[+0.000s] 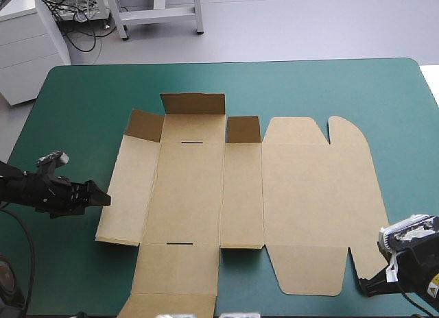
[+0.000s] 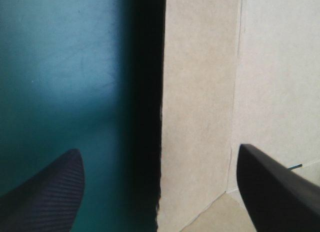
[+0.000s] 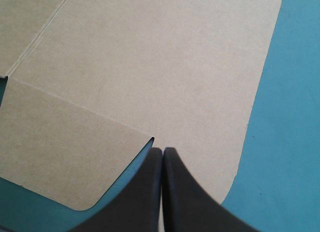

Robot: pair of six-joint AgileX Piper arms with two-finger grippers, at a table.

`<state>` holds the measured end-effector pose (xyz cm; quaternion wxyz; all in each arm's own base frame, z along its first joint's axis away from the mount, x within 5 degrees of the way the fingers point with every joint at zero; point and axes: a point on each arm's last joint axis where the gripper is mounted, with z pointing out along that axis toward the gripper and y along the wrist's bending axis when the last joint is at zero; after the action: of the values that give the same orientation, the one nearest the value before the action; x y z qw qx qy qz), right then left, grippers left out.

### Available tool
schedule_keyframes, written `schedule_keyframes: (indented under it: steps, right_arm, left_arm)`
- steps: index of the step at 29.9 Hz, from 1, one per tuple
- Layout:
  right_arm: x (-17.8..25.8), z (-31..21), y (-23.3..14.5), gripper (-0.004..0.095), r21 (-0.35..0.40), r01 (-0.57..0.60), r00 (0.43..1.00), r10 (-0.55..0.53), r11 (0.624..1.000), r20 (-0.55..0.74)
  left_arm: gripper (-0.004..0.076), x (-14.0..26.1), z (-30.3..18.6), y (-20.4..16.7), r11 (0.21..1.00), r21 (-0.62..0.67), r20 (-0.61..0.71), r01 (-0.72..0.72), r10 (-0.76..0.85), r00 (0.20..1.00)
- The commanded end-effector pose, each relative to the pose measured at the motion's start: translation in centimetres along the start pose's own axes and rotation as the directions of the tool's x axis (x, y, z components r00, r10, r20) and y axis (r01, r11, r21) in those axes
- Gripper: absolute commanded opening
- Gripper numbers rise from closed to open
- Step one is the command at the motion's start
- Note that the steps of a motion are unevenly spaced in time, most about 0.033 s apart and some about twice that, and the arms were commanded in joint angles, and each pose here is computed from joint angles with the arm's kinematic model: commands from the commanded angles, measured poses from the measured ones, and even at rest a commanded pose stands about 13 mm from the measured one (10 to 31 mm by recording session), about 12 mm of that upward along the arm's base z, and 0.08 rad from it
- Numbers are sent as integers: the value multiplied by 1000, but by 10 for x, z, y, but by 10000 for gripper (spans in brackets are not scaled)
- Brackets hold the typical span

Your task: Fold the box

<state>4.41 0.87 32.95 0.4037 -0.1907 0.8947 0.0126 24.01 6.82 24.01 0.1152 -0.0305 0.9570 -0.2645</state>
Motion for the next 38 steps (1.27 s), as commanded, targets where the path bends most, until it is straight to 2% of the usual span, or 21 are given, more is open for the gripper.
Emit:
schedule_keyframes:
  steps: [1,11,20,38]
  right_arm:
    - [-10,-4,-2,-23,14,-3,998,2,1000,71]
    - [-10,-4,-2,-23,13,-10,997,9,1000,71]
    - [-10,-4,-2,-23,14,-10,997,9,1000,73]
    - [-11,-4,-2,-23,15,-10,996,9,1000,87]
  left_arm:
    - [591,-2,0,-6,994,107,-38,6,-1,999]
    - [591,-9,29,-19,983,174,-122,-53,75,990]
    - [590,-13,38,-38,970,232,-123,-69,100,987]
    - [577,-11,46,-49,973,227,-174,-52,93,980]
